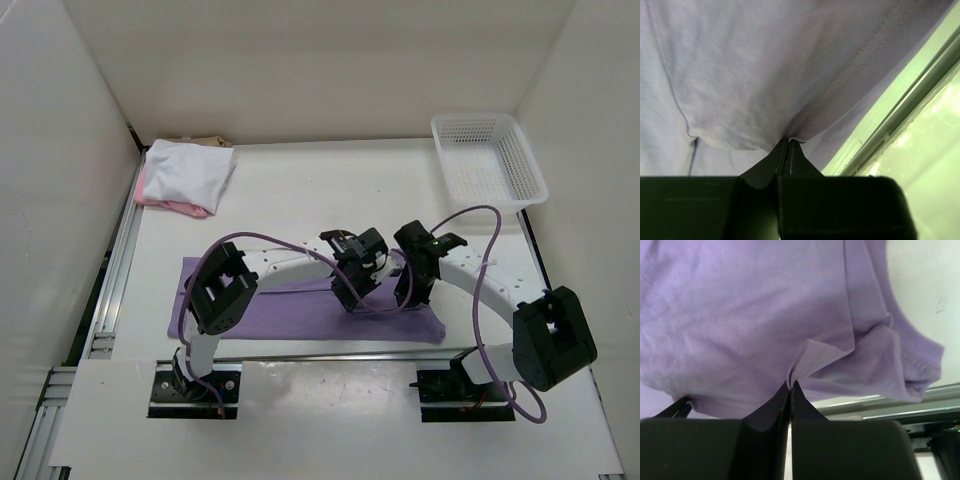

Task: Fold and stack the t-shirts
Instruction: Fold the other side of the tshirt into a rectangle

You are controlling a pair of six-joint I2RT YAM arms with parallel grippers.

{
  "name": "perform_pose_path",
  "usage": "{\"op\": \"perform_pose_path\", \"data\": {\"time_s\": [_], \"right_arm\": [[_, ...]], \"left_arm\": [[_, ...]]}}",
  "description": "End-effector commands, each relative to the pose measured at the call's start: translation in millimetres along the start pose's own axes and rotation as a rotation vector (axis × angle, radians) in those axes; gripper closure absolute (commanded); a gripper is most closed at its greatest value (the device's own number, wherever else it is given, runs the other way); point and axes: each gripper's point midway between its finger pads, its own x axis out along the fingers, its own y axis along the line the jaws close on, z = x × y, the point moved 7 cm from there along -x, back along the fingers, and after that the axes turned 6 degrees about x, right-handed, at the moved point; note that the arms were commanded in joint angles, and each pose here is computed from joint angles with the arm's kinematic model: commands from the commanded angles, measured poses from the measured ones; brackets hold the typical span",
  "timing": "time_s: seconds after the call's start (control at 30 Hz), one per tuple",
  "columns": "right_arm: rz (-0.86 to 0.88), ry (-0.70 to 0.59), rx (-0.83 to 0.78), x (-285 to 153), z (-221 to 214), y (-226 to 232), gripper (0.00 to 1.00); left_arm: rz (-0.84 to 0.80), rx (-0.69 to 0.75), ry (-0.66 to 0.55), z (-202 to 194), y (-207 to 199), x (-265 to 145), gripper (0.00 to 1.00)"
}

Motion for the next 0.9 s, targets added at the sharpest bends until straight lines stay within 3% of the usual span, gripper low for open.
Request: {"op": "perform_pose_path", "data": {"time_s": [0.0, 0.13, 0.23, 0.37, 0.4, 0.43, 0.53, 0.67, 0.87], "right_arm": [[0.0, 0.048, 0.031, 0.6, -12.1, -4.5, 1.0], [0.029, 0.073, 0.032, -1.8, -22.2, -10.3, 0.93], [0.036, 0.083, 0.041, -7.2, -30.2, -20.8, 0.87], [0.036, 0.097, 0.041, -17.2, -42.9, -36.6, 0.82], [0.05, 0.079, 0.041, -22.3, -43.5, -39.6, 0.79], [0.044, 0.07, 0.05, -24.5, -44.1, -42.4, 0.72], [0.031, 0.04, 0.05, -30.4, -43.7, -48.5, 0.68], [0.029, -0.047, 0.077, -38.3, -29.7, -40.1, 0.69], [-0.024, -0.165, 0.163, -16.6, 8.5, -16.3, 0.77]], "left_arm": [[-0.038, -0.01, -0.015, -3.1, -4.9, -12.3, 0.89], [-0.05, -0.016, 0.011, -8.3, -5.7, -8.0, 0.89], [-0.079, -0.021, 0.03, -10.0, -8.4, -7.2, 0.77], [-0.091, -0.027, 0.056, -12.6, -9.6, -6.5, 0.7], [-0.091, -0.027, 0.056, -12.6, -9.6, -6.5, 0.66], [-0.092, -0.031, 0.069, -13.8, -10.2, -9.2, 0.55], [-0.073, -0.033, 0.087, -15.5, -8.7, -11.9, 0.42], [-0.049, -0.03, 0.081, -14.0, -9.0, -27.1, 0.4], [0.107, -0.198, -0.017, -36.8, 56.4, -76.1, 0.37]]}}
